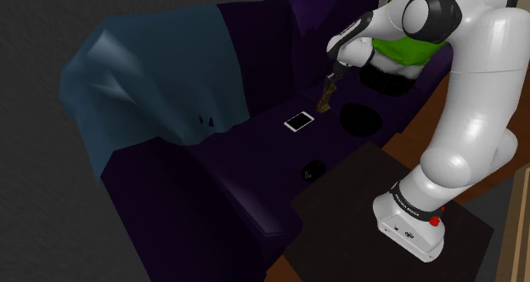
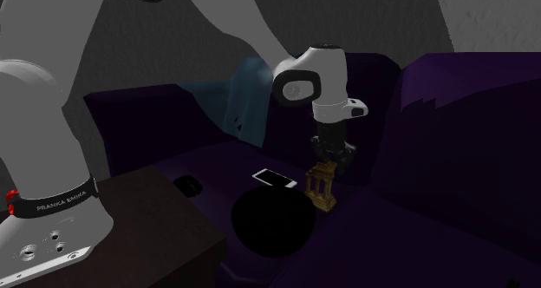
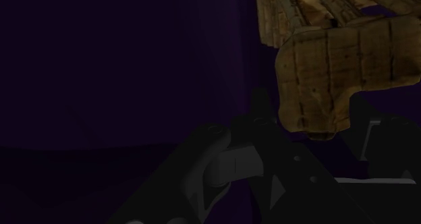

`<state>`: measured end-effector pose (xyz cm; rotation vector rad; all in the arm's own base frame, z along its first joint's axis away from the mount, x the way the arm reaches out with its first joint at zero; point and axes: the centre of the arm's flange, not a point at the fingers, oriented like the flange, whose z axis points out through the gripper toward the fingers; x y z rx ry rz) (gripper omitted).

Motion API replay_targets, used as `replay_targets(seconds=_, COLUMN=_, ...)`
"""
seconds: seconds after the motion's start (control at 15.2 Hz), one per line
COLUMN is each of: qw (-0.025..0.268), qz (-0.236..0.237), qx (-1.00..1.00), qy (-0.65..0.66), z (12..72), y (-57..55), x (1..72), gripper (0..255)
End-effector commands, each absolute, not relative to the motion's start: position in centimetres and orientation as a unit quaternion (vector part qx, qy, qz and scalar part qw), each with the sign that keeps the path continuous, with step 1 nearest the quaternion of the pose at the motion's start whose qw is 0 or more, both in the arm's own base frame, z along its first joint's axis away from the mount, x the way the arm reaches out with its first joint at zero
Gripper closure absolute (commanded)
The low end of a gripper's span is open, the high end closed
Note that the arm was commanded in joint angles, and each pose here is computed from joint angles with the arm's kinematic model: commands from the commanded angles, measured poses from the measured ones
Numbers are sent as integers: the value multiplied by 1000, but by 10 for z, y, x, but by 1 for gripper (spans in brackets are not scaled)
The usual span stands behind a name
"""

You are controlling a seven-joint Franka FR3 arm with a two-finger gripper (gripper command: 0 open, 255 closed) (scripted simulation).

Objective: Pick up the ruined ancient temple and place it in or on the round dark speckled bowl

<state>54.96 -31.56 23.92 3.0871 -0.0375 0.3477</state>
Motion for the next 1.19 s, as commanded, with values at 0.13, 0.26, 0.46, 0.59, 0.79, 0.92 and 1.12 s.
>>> replay_targets(seconds=0.13, qw=17, qz=111, qx=994, qy=-12, z=239, y=-315, x=550, gripper=255)
replay_targets(seconds=0.26, qw=17, qz=111, qx=994, qy=-12, z=239, y=-316, x=549, gripper=255)
replay_targets(seconds=0.46, qw=17, qz=111, qx=994, qy=-12, z=254, y=-316, x=549, gripper=255)
replay_targets(seconds=0.59, qw=17, qz=111, qx=994, qy=-12, z=265, y=-316, x=549, gripper=255)
replay_targets(seconds=0.79, qw=17, qz=111, qx=994, qy=-12, z=281, y=-316, x=549, gripper=255)
replay_targets(seconds=0.92, qw=17, qz=111, qx=994, qy=-12, z=291, y=-316, x=549, gripper=255)
replay_targets(seconds=1.12, qw=17, qz=111, qx=994, qy=-12, z=307, y=-316, x=549, gripper=255)
